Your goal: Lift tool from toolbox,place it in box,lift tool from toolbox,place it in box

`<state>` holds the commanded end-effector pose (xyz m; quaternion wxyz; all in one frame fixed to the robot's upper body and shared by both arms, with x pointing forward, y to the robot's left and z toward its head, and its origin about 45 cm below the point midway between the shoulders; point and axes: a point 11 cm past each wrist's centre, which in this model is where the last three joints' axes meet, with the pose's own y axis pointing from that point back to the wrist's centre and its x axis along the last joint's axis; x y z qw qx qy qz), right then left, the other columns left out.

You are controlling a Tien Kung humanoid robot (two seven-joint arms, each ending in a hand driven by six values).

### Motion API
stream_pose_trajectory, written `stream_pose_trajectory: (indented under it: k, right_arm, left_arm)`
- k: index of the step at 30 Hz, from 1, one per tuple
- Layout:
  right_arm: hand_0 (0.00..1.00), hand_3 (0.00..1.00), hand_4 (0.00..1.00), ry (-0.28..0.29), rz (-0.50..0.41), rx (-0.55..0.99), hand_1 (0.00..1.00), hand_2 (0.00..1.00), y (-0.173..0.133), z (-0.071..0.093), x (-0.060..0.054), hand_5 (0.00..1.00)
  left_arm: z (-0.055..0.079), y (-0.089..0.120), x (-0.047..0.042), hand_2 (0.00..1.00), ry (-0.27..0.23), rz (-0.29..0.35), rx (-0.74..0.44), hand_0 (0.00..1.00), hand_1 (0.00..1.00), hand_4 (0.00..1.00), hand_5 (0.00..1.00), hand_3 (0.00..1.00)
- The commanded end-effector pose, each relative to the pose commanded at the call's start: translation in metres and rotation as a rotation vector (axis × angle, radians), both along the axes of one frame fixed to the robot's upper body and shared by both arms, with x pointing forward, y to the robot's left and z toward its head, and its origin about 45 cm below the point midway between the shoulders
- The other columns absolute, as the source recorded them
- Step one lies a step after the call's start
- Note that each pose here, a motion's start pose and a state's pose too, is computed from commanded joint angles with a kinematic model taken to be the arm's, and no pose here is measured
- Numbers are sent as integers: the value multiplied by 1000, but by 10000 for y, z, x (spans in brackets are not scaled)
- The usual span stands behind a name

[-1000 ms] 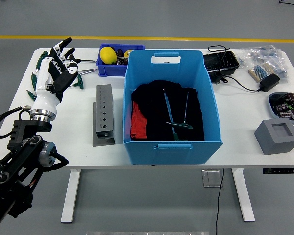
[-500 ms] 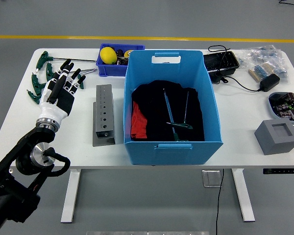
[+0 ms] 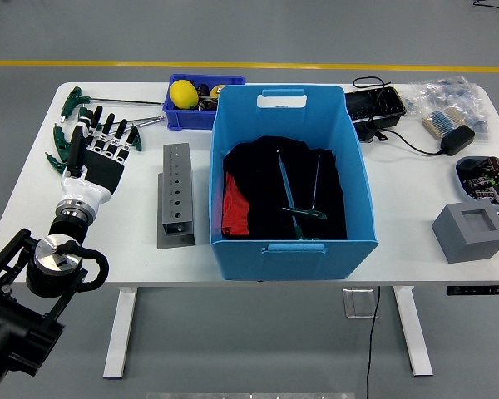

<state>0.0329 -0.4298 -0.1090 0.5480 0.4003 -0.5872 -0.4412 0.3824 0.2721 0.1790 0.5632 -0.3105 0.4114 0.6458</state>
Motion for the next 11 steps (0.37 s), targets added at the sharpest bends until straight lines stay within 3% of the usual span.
stream_pose_trajectory:
  k: [11]
  right_arm:
    - [607, 631, 784, -18, 9, -5, 658, 760, -49, 21, 45, 762]
  left_arm:
    - [60, 60, 19, 915, -18, 19, -1, 780, 855, 656, 376, 722]
